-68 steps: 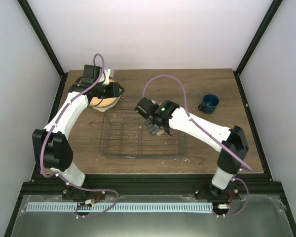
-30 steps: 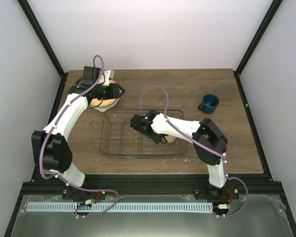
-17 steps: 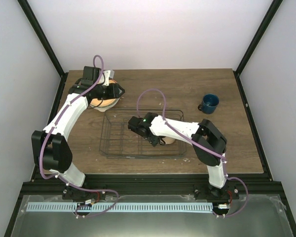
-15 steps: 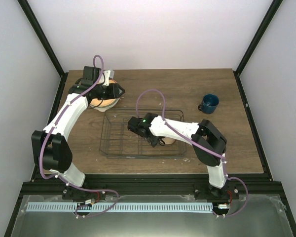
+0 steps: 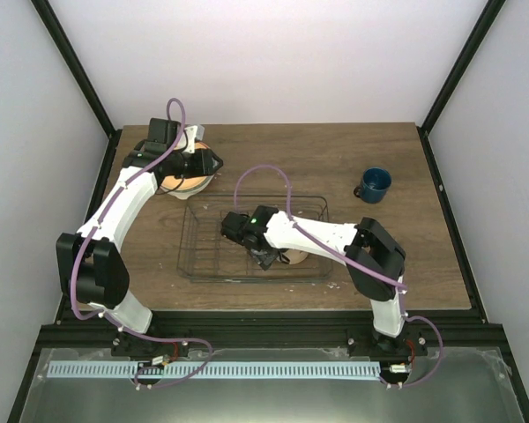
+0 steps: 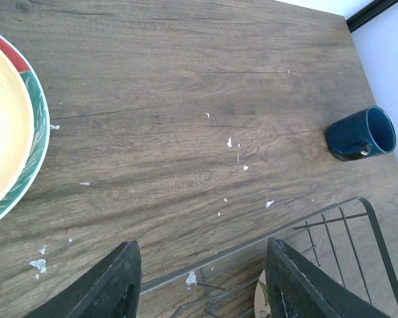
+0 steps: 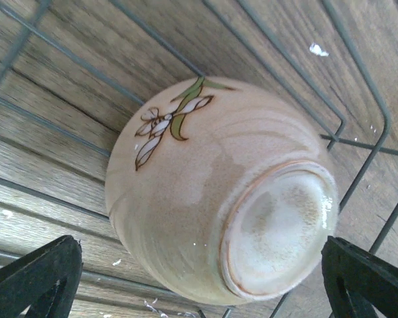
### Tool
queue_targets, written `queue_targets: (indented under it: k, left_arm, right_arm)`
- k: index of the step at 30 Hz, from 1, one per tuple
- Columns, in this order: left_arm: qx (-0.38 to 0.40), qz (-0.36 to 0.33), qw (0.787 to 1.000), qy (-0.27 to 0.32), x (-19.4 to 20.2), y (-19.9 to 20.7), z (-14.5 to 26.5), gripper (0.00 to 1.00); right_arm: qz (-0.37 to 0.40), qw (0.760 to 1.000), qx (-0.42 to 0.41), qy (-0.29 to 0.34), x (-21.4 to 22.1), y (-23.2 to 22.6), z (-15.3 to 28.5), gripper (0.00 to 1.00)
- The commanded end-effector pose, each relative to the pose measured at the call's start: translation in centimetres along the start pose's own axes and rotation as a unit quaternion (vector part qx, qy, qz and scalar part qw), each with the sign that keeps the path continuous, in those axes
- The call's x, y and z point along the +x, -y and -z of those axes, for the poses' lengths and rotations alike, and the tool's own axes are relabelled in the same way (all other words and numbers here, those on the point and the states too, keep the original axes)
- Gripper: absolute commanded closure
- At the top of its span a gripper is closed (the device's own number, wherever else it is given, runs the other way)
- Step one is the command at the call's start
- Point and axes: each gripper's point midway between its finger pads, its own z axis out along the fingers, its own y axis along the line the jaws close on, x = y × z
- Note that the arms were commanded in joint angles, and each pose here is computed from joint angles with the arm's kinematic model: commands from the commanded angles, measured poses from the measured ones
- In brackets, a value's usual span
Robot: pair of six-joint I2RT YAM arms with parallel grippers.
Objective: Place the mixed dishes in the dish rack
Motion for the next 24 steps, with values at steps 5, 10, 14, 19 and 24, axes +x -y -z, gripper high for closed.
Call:
queue_targets:
  k: [5, 10, 14, 19, 24]
  left_arm:
    - [0.012, -0.009, 1.000, 0.007, -0.8, 0.5, 0.0, 0.48]
    - [0.011, -0.008, 1.000, 0.007, -0.9, 0.3, -0.3, 0.48]
    - [0.009, -0.010, 1.000, 0.007, -1.2, 0.3, -0.4, 0.48]
    - [0.008, -0.010, 1.000, 0.006, -1.4, 0.2, -0.6, 0.48]
    - [0.009, -0.008, 1.000, 0.002, -1.4, 0.1, -1.0, 0.48]
  right_arm:
    - [-0.024, 0.999, -0.012, 0.040, -1.7, 1.4, 4.1, 0.00]
    - [0.002, 0.999, 0.028, 0.027, -0.2, 1.7, 1.6, 0.00]
    - [0.013, 0.999, 0.045, 0.016, 0.1, 1.8, 0.1, 0.00]
    - [0.003, 0.996, 0.086, 0.020, -0.3, 3.4, -0.5, 0.00]
    - [-0.016, 0.994, 0.108, 0.018, -0.6, 5.3, -1.8, 0.00]
